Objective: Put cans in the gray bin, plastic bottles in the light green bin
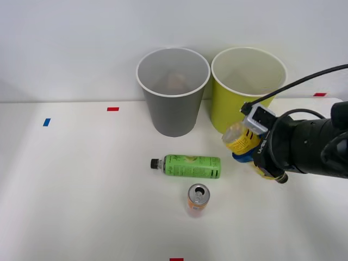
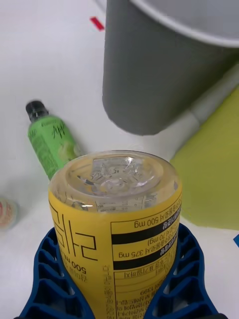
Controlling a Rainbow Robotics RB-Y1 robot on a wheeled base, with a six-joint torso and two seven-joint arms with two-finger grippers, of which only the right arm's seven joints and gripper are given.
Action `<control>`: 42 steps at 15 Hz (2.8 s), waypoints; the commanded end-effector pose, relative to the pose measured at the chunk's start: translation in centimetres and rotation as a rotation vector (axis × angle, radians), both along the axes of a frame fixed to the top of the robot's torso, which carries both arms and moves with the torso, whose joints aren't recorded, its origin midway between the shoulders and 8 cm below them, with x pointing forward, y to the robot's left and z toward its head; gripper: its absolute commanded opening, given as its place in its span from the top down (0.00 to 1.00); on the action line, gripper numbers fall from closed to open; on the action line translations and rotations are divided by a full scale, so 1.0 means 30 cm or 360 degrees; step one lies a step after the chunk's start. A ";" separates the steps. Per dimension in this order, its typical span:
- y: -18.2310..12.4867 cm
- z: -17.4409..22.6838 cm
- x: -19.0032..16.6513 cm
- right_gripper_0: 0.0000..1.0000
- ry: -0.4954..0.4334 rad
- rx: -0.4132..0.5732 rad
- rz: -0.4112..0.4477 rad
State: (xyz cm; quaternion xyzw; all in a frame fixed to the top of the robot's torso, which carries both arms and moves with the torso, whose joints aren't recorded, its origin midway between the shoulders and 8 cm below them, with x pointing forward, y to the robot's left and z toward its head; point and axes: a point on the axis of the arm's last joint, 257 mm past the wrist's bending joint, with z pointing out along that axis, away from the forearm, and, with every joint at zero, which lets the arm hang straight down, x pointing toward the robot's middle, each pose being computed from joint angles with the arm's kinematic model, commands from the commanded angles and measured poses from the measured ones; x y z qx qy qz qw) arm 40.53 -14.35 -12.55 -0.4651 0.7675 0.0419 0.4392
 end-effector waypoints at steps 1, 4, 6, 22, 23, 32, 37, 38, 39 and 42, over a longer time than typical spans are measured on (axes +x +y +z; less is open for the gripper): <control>0.019 0.136 -0.007 1.00 -0.0041 0.0255 -0.0068; 0.040 0.272 -0.012 1.00 -0.0091 0.0526 -0.0111; 0.059 0.366 -0.011 1.00 -0.0129 0.0693 -0.0109; -0.106 0.758 0.552 1.00 -0.0621 0.1194 -0.0499; -0.113 0.753 0.575 1.00 -0.0628 0.1171 -0.0522; -0.085 0.708 0.681 1.00 -0.0625 0.1109 -0.0564; -0.088 0.694 0.686 0.00 -0.0634 0.1064 -0.0567; -0.084 0.688 0.685 0.00 -0.0633 0.1054 -0.0562; -0.083 0.676 0.681 0.00 -0.0621 0.1053 -0.0555; -0.100 0.626 0.614 0.00 -0.0661 0.1021 -0.0542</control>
